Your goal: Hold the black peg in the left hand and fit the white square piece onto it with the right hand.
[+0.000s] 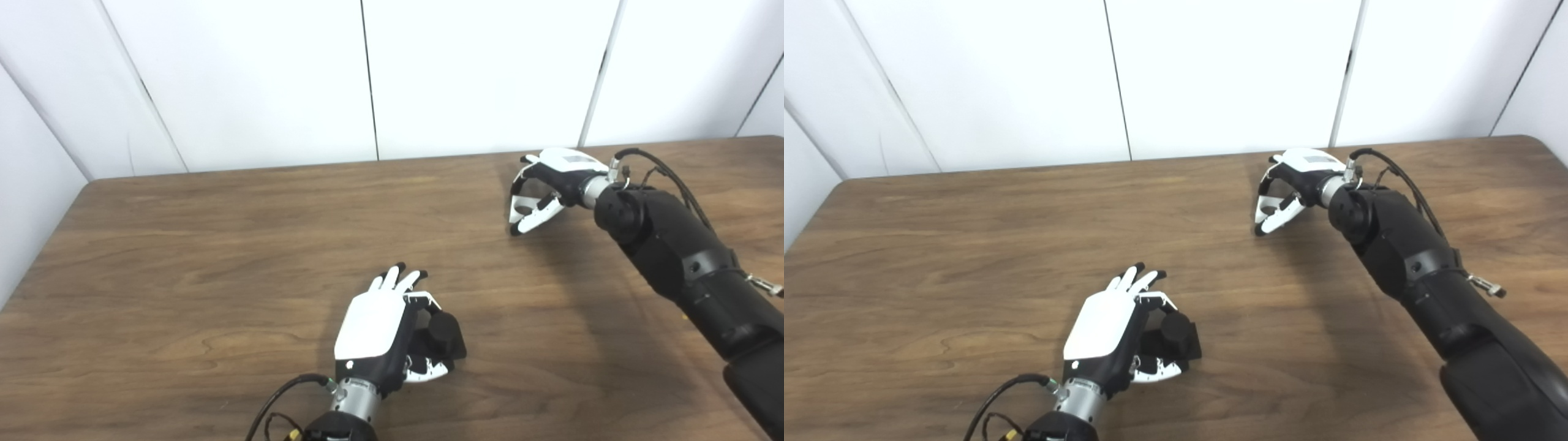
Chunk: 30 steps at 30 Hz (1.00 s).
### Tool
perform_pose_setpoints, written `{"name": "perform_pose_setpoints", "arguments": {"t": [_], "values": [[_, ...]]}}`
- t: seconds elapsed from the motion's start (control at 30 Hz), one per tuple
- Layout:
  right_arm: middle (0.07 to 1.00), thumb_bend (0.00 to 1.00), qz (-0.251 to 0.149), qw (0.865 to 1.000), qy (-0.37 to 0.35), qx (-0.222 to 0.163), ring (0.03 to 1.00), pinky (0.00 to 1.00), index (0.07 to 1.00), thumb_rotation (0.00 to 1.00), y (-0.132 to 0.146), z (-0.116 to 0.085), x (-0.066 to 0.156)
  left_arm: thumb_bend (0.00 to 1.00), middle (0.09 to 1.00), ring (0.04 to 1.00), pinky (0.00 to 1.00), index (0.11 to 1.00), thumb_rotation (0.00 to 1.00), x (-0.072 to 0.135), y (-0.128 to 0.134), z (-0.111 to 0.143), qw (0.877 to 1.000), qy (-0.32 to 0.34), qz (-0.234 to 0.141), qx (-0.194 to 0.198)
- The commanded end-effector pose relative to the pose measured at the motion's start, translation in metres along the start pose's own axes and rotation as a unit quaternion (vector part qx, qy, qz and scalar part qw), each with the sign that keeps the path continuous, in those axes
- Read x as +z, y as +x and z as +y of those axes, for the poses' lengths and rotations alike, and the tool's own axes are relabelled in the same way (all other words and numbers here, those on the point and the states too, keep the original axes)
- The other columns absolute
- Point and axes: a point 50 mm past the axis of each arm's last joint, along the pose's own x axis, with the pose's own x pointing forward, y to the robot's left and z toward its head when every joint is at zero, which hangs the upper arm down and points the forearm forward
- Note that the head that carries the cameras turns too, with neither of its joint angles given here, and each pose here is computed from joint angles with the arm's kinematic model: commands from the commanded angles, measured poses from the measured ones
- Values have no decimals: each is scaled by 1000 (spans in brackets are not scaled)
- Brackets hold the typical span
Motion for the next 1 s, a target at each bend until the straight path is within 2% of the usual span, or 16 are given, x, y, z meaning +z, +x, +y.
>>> {"name": "perform_pose_setpoints", "arguments": {"t": [0.0,0.6,0.97], "values": [[993,814,-4,999,-17,-31,1000,1000,733,383,-2,-34,-1,512,927,1000,990,492,79,7,4,8,1000,4,-11,16],[985,806,13,999,-17,-30,1000,1000,727,321,-10,-32,-24,512,923,1000,1000,491,79,5,3,9,1000,4,-12,19],[977,796,14,999,-9,-30,1000,1000,679,309,-12,-28,-29,512,928,1000,1000,492,78,6,3,9,1000,-2,-10,16]]}}
